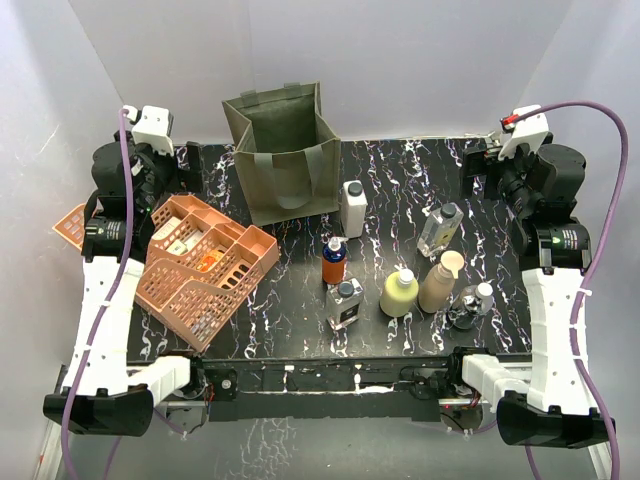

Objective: Place the personal care products into the canvas bag
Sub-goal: Move the canvas bag to the center of the board.

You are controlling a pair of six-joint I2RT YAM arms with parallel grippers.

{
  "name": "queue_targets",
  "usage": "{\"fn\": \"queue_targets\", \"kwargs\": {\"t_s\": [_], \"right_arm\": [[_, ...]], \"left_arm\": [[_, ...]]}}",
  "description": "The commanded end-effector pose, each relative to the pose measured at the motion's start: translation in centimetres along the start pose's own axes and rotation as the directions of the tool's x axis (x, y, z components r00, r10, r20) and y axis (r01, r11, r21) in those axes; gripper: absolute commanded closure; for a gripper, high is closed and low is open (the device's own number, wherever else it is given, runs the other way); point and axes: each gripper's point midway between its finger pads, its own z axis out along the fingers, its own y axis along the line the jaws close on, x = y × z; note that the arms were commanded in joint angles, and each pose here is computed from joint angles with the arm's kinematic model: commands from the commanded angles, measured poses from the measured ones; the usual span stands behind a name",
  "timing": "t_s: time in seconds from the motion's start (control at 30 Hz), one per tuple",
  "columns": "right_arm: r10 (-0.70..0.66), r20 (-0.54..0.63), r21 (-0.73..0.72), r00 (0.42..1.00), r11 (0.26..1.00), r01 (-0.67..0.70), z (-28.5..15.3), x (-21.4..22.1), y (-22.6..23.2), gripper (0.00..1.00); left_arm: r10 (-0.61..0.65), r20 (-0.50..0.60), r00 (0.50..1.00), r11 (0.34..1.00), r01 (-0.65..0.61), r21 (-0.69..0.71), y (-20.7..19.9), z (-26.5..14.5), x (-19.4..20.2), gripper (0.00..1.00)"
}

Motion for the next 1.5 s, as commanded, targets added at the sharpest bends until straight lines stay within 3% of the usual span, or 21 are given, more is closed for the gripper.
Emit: {"fn": "queue_targets", "kwargs": {"t_s": [0.0,0.47,0.8,1.1,1.33,1.47], "right_arm": [[-0.018,0.106,-0.014,0.994,1.0,0.019,-0.1,-2.9,0.1,0.02],[-0.068,0.126,-0.081,0.99,0.994,0.079,-0.2,-3.9,1.1,0.02],[-0.096,0.111,-0.214,0.989,0.97,0.118,1.3,-3.6,3.2,0.02],[-0.093,0.121,-0.327,0.988,0.936,0.128,2.6,-3.4,5.3,0.01],[-0.088,0.101,-0.383,0.991,0.916,0.12,3.8,-2.2,6.8,0.02],[-0.103,0.105,-0.404,0.989,0.904,0.138,4.6,-1.7,8.8,0.02]], "left_arm": [[0.02,0.037,0.999,0.998,-0.022,0.06,-0.8,0.3,-0.8,0.03],[0.03,0.038,0.999,0.987,-0.036,0.154,-2.2,1.4,-0.7,0.03],[0.143,0.043,0.989,0.953,-0.15,0.264,-4.6,3.1,-1.7,0.03],[0.329,0.019,0.944,0.84,-0.302,0.451,-11.5,5.9,0.0,0.03],[0.374,0.032,0.927,0.744,-0.32,0.587,-16.1,8.1,0.9,0.03],[0.37,0.033,0.929,0.723,-0.31,0.618,-18.0,9.7,1.5,0.03]]}}
